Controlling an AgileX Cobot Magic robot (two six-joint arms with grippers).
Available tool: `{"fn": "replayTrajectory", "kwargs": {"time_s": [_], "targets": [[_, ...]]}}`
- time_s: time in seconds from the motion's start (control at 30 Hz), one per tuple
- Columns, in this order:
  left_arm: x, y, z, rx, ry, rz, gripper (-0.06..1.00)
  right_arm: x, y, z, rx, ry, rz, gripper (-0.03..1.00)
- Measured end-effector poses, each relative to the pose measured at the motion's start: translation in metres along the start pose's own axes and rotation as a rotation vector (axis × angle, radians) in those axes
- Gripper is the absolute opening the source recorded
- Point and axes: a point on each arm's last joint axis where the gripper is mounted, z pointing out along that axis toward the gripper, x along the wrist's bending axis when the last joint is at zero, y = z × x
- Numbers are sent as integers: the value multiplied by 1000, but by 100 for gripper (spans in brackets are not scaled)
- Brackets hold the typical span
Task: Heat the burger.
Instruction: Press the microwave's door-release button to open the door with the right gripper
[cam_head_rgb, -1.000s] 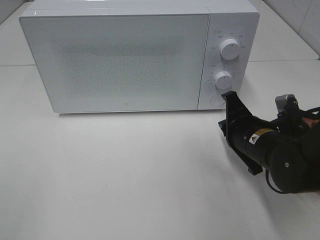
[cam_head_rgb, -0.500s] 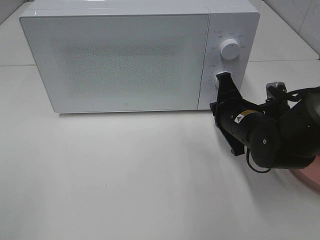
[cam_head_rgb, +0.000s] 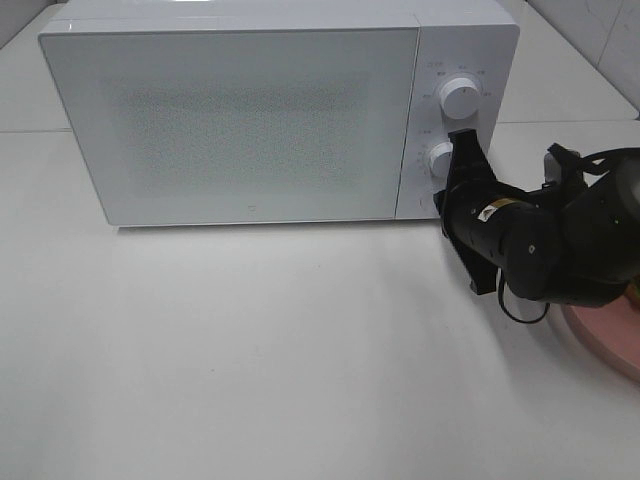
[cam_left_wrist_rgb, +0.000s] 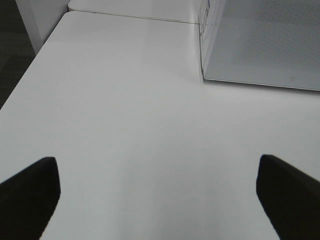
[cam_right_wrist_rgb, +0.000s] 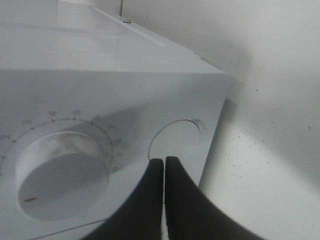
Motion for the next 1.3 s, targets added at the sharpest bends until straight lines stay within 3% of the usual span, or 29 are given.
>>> {"fn": "replayTrajectory", "kwargs": {"time_s": [0.6,1.07,1.3], "targets": [[0,0,0,0,0,0,99,-14,-4,12,-1,-36,-18,2],[0,0,0,-1,0,0,99,-13,0,13,-14,-21,-17,2],[0,0,0,-1,0,0,99,-2,-2,19,-8,19,-12,2]]}}
